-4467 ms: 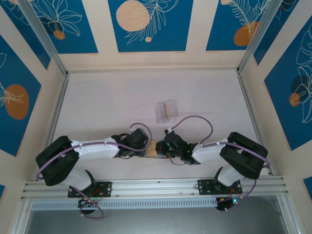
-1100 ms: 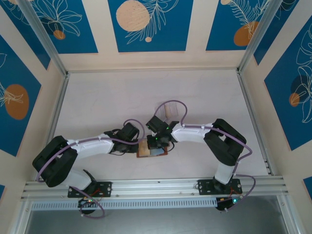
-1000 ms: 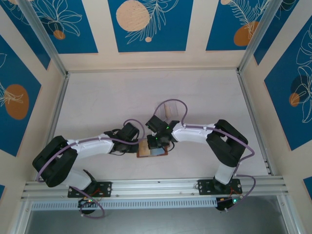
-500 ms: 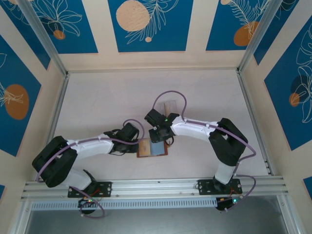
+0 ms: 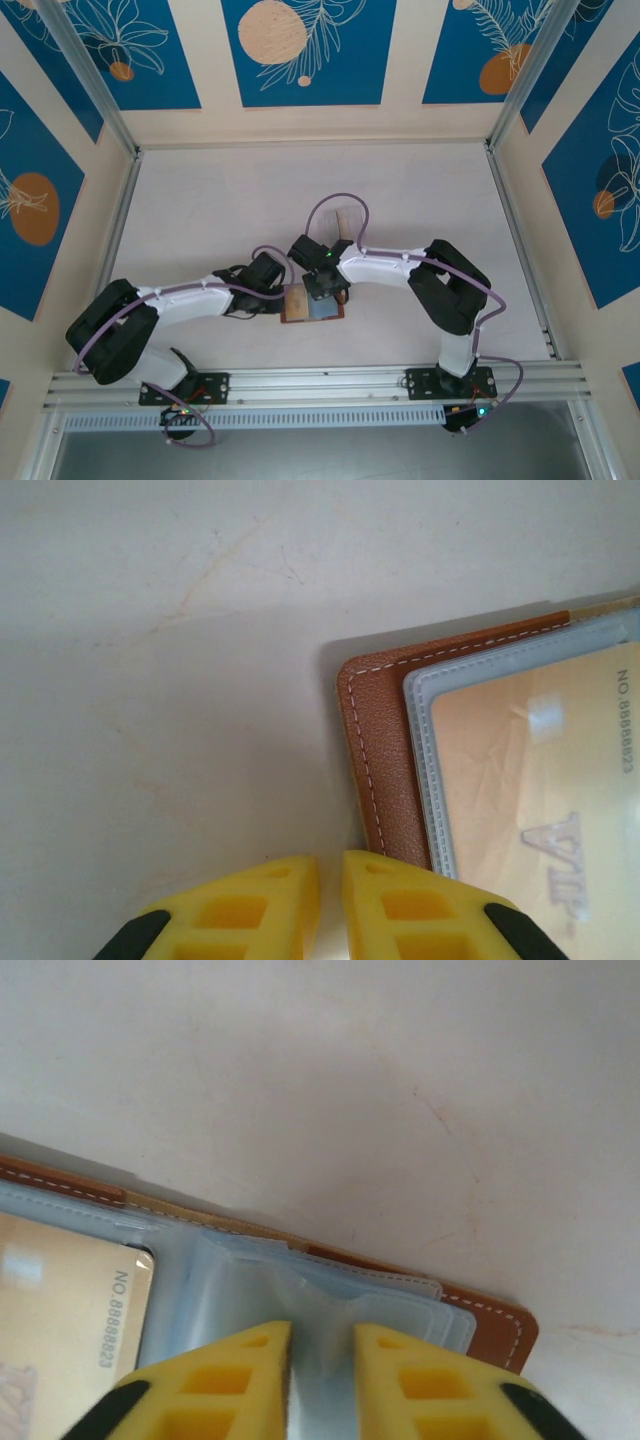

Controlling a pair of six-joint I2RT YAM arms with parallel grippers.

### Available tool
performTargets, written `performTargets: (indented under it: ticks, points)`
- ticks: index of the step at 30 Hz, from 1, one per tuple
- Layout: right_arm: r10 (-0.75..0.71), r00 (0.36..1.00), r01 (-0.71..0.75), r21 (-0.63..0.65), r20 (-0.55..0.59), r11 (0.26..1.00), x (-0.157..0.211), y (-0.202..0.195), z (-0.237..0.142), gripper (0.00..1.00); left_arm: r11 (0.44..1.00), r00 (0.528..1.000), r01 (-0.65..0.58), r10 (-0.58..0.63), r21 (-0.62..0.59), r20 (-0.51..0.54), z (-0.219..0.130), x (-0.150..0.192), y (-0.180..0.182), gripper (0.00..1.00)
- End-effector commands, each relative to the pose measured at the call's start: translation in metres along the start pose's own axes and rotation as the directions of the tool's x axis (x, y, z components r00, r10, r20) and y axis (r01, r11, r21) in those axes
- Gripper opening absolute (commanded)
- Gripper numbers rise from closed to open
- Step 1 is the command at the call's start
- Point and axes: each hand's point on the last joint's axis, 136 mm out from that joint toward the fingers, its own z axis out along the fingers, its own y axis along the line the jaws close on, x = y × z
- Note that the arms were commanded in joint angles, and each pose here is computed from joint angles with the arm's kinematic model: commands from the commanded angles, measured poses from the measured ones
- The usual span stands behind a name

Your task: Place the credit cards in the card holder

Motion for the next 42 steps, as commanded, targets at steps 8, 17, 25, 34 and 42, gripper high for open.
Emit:
performTargets:
  ticks: [8, 17, 25, 34, 42]
  points:
    - [-0.005, 1.0, 0.007, 0.046, -0.03, 0.999, 0.011, -0.008, -0.004, 0.0, 0.999, 0.998, -0.004, 0.001, -0.046, -0.067, 0.025, 0.026, 0.018, 0.16]
    - [0.008, 0.999, -0.004, -0.12, 0.034, 0.993, -0.011, 0.019, -0.036, 0.0, 0.999, 0.998, -0.006, 0.004, -0.047, -0.058, 0.026, 0.024, 0.018, 0.16]
    - [0.044, 0.998, -0.032, -0.275, 0.037, 0.961, -0.019, 0.045, -0.049, 0.0, 0.999, 0.998, -0.004, 0.001, -0.041, -0.064, 0.028, 0.027, 0.017, 0.16]
    - [0.064, 0.998, -0.058, -0.297, 0.012, 0.953, -0.024, 0.052, -0.047, 0.0, 1.0, 0.998, -0.004, 0.002, -0.03, -0.059, 0.028, 0.025, 0.013, 0.16]
    - [0.066, 0.998, -0.066, -0.331, -0.011, 0.941, -0.022, 0.058, -0.043, 0.16, 1.0, 0.998, 0.0, -0.001, -0.028, -0.059, 0.028, 0.025, 0.012, 0.16]
